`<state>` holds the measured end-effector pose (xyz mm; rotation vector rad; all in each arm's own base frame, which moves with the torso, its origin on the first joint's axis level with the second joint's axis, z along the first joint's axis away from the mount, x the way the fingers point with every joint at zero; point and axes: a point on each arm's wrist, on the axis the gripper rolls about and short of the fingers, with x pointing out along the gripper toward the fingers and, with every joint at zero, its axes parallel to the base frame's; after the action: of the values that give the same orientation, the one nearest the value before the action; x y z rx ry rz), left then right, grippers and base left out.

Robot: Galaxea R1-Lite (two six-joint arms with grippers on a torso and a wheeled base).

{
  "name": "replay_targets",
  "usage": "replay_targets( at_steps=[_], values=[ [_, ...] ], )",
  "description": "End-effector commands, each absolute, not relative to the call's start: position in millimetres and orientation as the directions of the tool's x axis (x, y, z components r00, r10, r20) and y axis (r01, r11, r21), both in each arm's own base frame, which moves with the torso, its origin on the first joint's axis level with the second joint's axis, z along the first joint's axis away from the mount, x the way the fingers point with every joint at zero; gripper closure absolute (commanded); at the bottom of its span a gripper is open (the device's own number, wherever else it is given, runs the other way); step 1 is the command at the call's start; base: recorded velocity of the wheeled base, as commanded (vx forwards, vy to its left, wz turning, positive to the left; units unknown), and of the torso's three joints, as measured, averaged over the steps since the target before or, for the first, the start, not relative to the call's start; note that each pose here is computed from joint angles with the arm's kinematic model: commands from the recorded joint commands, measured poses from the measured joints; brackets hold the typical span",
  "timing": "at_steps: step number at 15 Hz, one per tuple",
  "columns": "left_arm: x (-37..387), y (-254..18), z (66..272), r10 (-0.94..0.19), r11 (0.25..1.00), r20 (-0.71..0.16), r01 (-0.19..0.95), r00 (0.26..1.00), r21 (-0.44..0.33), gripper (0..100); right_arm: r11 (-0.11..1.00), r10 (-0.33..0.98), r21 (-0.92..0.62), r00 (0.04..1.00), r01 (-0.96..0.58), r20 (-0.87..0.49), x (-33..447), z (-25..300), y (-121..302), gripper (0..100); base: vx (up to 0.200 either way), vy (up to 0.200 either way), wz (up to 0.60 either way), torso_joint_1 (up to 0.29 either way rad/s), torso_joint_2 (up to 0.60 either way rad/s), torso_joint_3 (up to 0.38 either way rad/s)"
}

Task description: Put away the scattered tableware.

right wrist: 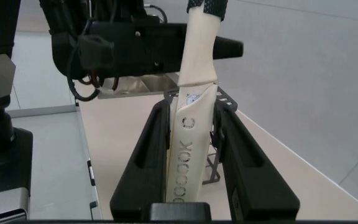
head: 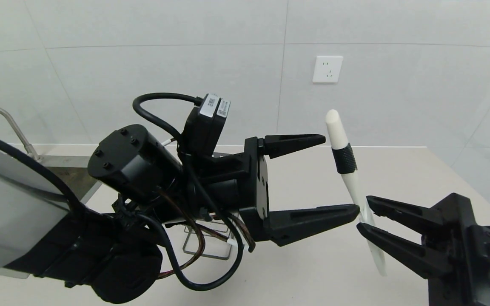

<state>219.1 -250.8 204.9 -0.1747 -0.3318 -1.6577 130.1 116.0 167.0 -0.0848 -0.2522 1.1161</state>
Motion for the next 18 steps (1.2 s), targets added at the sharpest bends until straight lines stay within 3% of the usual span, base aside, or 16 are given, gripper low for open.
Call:
replay_targets(
  at_steps=[1, 5, 10, 18],
  values=[
    [216.6, -256.0, 213.7, -0.934, -0.101, 0.331, 0.988, -0.134, 0.115, 0, 0.436, 0.898, -0.194, 0.411, -0.879, 0.157, 129.0, 166.5, 115.7, 100, 0.0, 0.0, 0.0, 0.0, 0.0, 0.0],
    [210.3, -268.9, 216.4, -0.924, -0.121, 0.357, 0.991, -0.136, 0.065, 0, 0.441, 0.895, -0.204, 0.41, -0.874, 0.177, 127.1, 170.4, 114.1, 100, 0.0, 0.0, 0.0, 0.0, 0.0, 0.0],
    [211.9, -297.4, 219.0, -0.904, -0.115, 0.407, 0.991, -0.133, 0.068, 0, 0.445, 0.892, -0.213, 0.408, -0.87, 0.196, 124.3, 174.0, 111.7, 100, 0.0, 0.0, 0.0, 0.0, 0.0, 0.0],
    [210.7, -295.8, 222.1, -0.901, -0.11, 0.414, 0.991, -0.131, 0.073, 0, 0.476, 0.876, -0.217, 0.437, -0.852, 0.206, 125.2, 175.5, 105.0, 100, 0.0, 0.0, 0.0, 0.0, 0.0, 0.0]
  ],
)
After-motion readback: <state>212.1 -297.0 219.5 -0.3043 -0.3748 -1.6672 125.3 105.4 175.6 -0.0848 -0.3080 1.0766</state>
